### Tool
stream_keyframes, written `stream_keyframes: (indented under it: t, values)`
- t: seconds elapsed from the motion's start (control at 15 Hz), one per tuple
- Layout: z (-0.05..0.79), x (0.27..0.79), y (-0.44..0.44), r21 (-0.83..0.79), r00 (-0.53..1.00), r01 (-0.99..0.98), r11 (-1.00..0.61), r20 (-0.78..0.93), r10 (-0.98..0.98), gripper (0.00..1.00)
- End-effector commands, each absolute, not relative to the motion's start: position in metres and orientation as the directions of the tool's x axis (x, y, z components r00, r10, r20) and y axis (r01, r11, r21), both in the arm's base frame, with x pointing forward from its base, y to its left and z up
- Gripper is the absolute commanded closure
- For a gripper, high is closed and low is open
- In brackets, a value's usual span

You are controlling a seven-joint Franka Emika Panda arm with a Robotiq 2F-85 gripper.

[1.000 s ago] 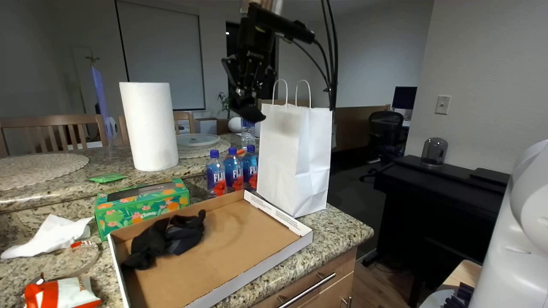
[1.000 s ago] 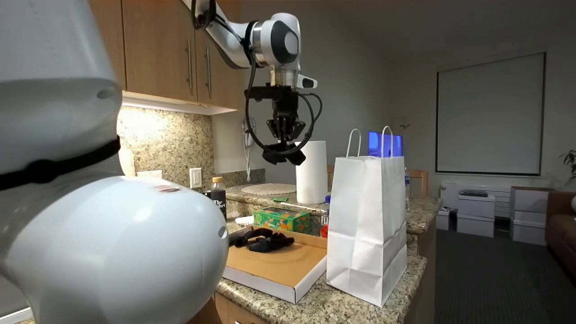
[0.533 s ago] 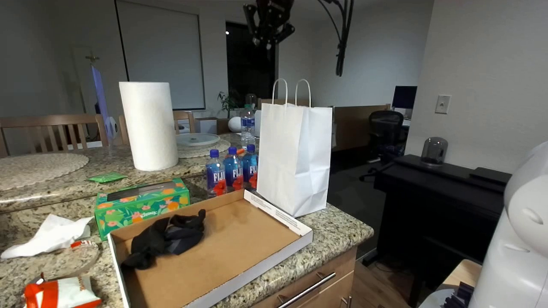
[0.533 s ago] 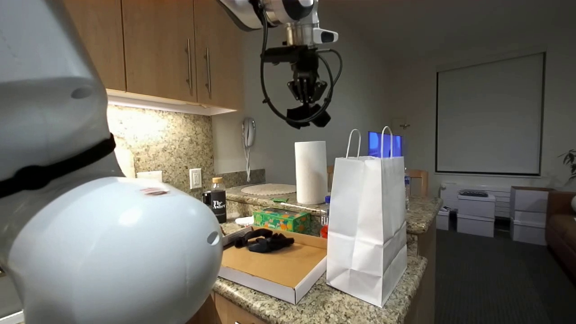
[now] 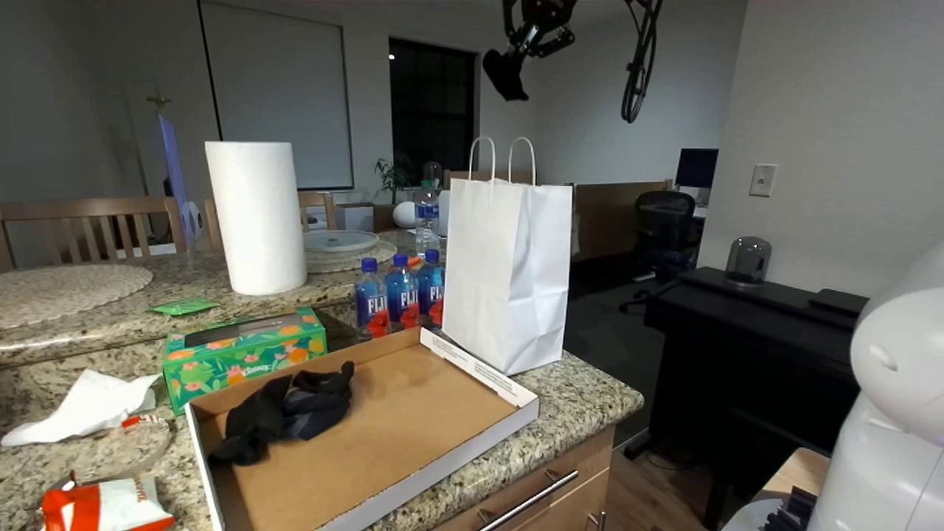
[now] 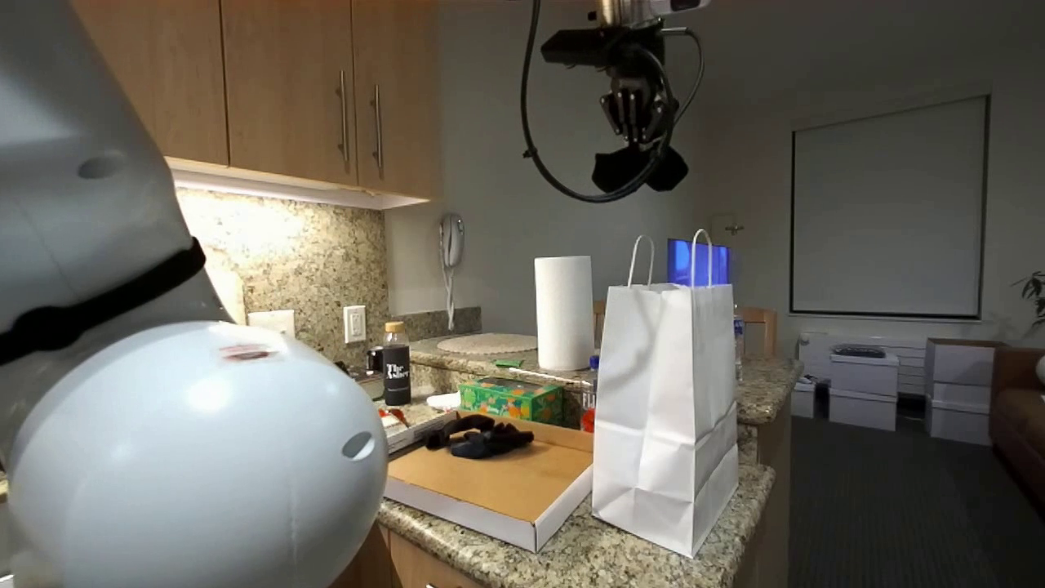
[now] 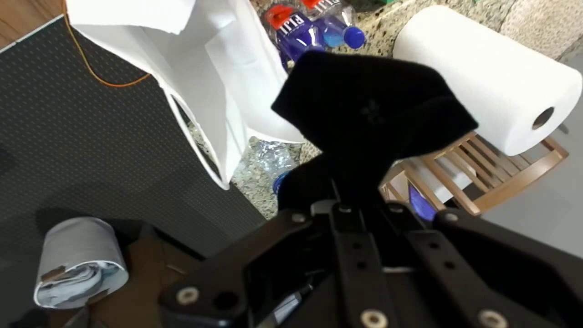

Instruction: Place the black socks inside the white bag

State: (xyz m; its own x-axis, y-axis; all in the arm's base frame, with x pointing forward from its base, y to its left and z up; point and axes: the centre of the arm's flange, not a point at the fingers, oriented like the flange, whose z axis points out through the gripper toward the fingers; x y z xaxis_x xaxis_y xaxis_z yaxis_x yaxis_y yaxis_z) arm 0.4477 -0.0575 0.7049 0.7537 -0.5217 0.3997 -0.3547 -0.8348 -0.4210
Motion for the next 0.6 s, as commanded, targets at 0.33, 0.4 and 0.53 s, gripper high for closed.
stream_keyframes:
  t: [0.33, 0.4, 0.53]
  values:
    - [0.621, 0.469, -0.093, -0.462, 0.747, -0.48, -0.745, 0.23, -0.624, 0.96]
    - [0.614, 0.473, -0.092, -0.455, 0.751, -0.487, -0.746, 0.218, -0.623, 0.96]
    - [0.602, 0.481, -0.091, -0.439, 0.76, -0.499, -0.748, 0.193, -0.62, 0.96]
